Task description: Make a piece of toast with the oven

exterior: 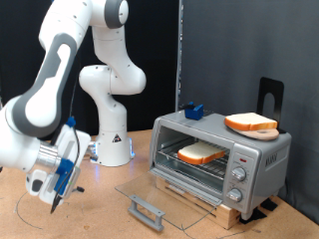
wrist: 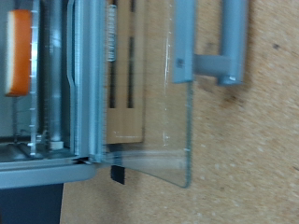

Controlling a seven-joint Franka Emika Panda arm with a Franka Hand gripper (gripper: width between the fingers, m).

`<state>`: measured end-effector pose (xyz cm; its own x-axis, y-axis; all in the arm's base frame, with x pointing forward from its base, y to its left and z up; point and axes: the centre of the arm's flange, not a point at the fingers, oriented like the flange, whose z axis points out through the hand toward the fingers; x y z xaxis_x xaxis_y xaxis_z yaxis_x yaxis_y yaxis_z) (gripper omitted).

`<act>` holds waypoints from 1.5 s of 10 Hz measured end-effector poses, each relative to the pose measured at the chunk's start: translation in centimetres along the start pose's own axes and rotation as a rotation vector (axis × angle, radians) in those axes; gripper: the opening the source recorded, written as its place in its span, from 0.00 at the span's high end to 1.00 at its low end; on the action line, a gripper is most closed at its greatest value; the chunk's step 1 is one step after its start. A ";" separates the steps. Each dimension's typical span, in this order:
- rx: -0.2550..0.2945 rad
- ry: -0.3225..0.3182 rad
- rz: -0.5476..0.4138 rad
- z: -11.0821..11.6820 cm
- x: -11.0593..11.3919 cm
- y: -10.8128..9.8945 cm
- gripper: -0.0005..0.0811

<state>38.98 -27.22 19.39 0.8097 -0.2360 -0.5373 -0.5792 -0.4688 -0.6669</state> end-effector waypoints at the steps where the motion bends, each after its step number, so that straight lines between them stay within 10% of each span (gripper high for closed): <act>1: -0.013 0.000 0.014 0.6 0.9 0.9 0.01; 7: -0.004 -0.087 0.025 5.1 3.3 2.3 0.01; 15: 0.021 -0.225 0.021 12.0 -0.2 1.4 0.01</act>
<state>36.88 -17.55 12.38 0.7570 -0.0486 -0.6516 -0.5997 -0.4477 -0.6633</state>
